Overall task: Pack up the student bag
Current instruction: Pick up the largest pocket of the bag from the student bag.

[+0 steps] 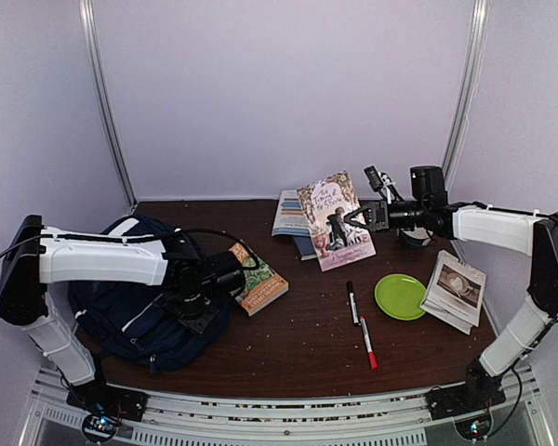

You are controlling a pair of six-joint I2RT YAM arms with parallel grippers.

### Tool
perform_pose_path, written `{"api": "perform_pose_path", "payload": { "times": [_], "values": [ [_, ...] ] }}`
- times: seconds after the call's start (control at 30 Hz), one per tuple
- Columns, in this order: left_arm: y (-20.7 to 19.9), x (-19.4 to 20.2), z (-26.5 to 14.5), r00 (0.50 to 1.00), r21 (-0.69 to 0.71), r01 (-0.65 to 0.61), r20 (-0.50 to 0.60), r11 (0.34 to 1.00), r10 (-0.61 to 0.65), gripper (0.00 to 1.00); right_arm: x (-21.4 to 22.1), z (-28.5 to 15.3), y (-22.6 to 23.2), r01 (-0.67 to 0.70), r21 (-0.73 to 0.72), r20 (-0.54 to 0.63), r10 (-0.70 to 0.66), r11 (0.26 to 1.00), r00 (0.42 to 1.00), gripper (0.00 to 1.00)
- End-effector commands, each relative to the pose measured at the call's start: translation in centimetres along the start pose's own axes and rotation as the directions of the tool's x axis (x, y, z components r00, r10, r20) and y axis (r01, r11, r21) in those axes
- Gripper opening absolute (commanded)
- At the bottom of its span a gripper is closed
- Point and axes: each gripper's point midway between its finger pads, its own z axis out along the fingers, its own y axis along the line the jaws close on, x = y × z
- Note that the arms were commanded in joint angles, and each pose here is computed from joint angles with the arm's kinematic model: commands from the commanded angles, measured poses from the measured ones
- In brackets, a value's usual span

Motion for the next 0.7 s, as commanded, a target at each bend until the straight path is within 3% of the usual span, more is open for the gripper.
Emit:
{"api": "perform_pose_path", "payload": {
  "times": [0.0,0.3,0.43,0.67],
  "values": [
    [1.3,0.3,0.1,1.0,-0.076,0.005,0.011,0.997,-0.005,0.56,-1.3,-0.2,0.1,0.022,0.003,0.028,-0.022,1.0,0.999,0.0],
    [1.9,-0.1,-0.2,1.0,-0.108,0.002,0.024,0.994,0.0,0.26,-1.4,-0.4,0.5,0.029,-0.005,0.034,-0.028,1.0,0.999,0.0],
    [3.2,-0.4,-1.7,0.999,-0.143,0.011,0.044,0.99,-0.005,0.0,-1.3,-0.4,0.4,0.026,-0.007,0.033,-0.025,1.0,0.999,0.0],
    [6.1,-2.3,-5.8,0.985,-0.174,0.087,0.164,0.981,-0.058,0.0,-1.3,-0.3,0.1,0.009,-0.002,0.037,-0.009,1.0,0.999,0.0]
  ]
}}
